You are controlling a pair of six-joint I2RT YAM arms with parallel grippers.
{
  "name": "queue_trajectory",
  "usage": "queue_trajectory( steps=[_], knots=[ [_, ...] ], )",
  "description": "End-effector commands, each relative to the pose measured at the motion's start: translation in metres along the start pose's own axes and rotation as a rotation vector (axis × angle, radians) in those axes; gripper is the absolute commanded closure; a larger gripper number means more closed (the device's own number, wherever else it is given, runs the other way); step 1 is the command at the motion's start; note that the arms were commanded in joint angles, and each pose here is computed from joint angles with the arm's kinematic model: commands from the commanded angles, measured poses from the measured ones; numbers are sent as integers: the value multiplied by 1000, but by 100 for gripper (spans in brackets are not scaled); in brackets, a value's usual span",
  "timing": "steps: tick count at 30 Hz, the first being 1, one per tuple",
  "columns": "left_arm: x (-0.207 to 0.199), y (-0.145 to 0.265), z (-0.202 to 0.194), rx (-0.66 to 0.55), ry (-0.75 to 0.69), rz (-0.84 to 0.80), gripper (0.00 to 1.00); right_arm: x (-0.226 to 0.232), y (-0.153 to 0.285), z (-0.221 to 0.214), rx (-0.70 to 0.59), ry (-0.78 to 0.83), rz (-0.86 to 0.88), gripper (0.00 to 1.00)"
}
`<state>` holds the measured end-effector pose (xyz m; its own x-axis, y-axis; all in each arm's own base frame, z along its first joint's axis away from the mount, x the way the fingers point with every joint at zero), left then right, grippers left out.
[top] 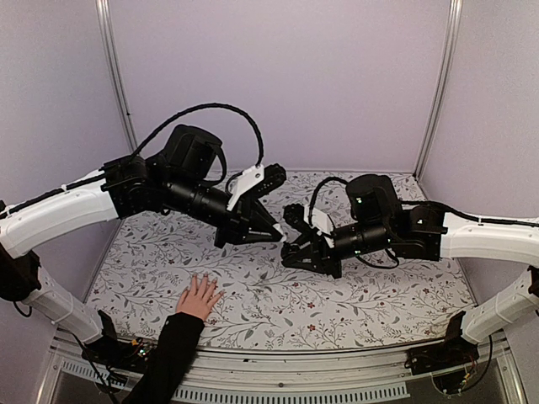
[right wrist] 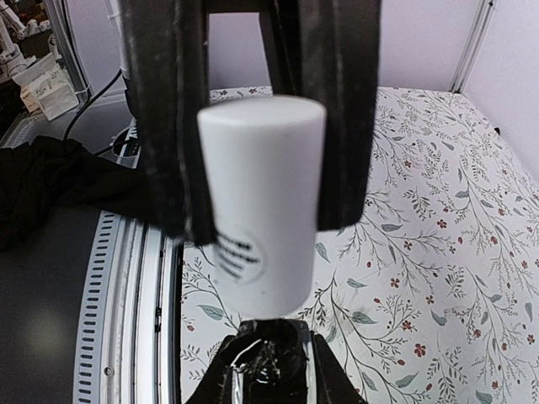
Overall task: Paint the nails
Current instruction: Remove the nail polish.
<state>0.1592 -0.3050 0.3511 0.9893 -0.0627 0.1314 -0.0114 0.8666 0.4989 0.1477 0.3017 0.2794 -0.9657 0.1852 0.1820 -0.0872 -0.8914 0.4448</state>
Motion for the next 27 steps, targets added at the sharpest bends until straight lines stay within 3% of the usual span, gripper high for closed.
queue_trajectory(
  steps=[1, 27],
  knots=[
    [7, 2, -6, 12, 21, 34, 100, 3, 3, 9, -29, 21, 3, 100],
    [14, 34, -23, 14, 124, 151, 100, 3, 6, 3, -49, -3, 2, 100]
  ],
)
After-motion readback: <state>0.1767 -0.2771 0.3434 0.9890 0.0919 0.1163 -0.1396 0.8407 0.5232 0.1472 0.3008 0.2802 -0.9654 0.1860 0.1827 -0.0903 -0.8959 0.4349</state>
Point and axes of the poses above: each gripper's point midway between its finger pads, its own y axis back along the fingers, its own x axis along the line the jaws close on, z = x × y, the point moved 10 cm from there along y, back along the fingers, and after that the axes turned 13 degrees about -y, right-handed, at the moved point
